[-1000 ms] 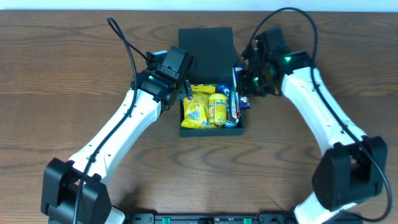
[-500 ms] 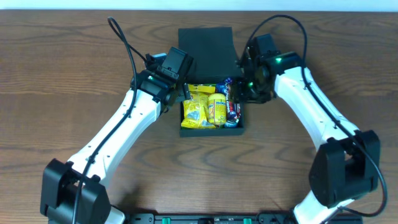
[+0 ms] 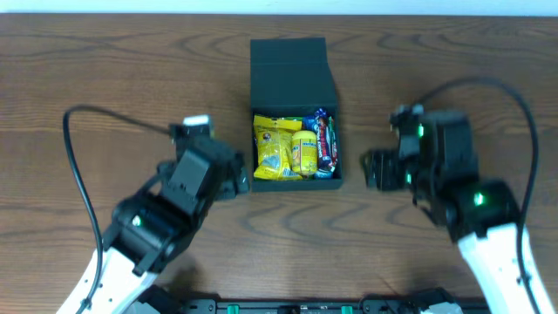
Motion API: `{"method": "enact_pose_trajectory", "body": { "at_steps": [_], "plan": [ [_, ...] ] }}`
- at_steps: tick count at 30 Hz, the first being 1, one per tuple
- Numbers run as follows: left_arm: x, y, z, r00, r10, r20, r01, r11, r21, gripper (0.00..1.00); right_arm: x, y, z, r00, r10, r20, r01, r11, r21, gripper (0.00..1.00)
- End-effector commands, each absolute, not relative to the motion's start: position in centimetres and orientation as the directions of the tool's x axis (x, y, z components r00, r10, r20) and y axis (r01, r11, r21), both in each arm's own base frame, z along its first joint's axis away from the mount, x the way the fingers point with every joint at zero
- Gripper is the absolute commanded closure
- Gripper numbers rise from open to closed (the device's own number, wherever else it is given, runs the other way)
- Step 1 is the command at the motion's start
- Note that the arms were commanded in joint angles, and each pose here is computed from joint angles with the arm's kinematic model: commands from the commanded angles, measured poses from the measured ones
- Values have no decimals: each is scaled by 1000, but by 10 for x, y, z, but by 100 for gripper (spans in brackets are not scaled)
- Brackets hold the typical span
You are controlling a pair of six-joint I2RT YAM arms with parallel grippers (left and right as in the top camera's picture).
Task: Pack container
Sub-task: 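Move both grippers behind the box to the raised lid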
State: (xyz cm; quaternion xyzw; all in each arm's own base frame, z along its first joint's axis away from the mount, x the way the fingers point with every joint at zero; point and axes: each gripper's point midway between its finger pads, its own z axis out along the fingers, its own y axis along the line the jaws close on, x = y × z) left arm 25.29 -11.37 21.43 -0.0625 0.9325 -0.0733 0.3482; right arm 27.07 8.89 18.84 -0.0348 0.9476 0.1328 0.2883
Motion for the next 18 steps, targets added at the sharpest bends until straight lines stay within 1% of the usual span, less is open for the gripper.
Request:
{"method": "enact_pose_trajectory", "body": {
  "at_steps": [1, 2, 5, 7, 9, 11, 13, 14, 15, 18],
  "plan": [
    [248, -107, 198, -740, -175, -650, -74, 981, -179, 2, 263, 78, 172, -823, 49, -566, -103, 967, 233, 24],
    [254, -108, 201, -714, -185, -675, -73, 979, -192, 3, 268, 77, 172, -809, 57, -585, -102, 966, 236, 23],
    [279, -115, 211, -674, -191, -714, -33, 973, -228, 3, 289, 77, 168, -802, 89, -591, -94, 958, 272, 24],
    [298, -118, 205, -685, -215, -696, -21, 961, -277, 3, 307, 79, 158, -811, 117, -573, -96, 940, 327, 25],
    [321, -112, 190, -710, -273, -649, -53, 940, -337, 3, 330, 76, 146, -817, 159, -554, -90, 914, 395, 26],
    [346, -108, 176, -738, -325, -591, -46, 898, -437, 1, 355, 74, 136, -815, 205, -542, -102, 870, 482, 33],
    [376, -101, 161, -755, -379, -535, -50, 847, -529, 0, 380, 70, 124, -816, 257, -517, -85, 833, 547, 44],
    [388, -97, 153, -763, -400, -508, -61, 827, -559, 0, 391, 70, 118, -820, 269, -505, -80, 820, 567, 47],
    [399, -94, 144, -773, -420, -476, -82, 809, -581, 9, 403, 70, 111, -827, 273, -491, -78, 810, 581, 50],
    [442, -95, 115, -813, -436, -386, -123, 776, -619, 27, 443, 72, 90, -855, 270, -442, -58, 798, 600, 57]
  ]
}}
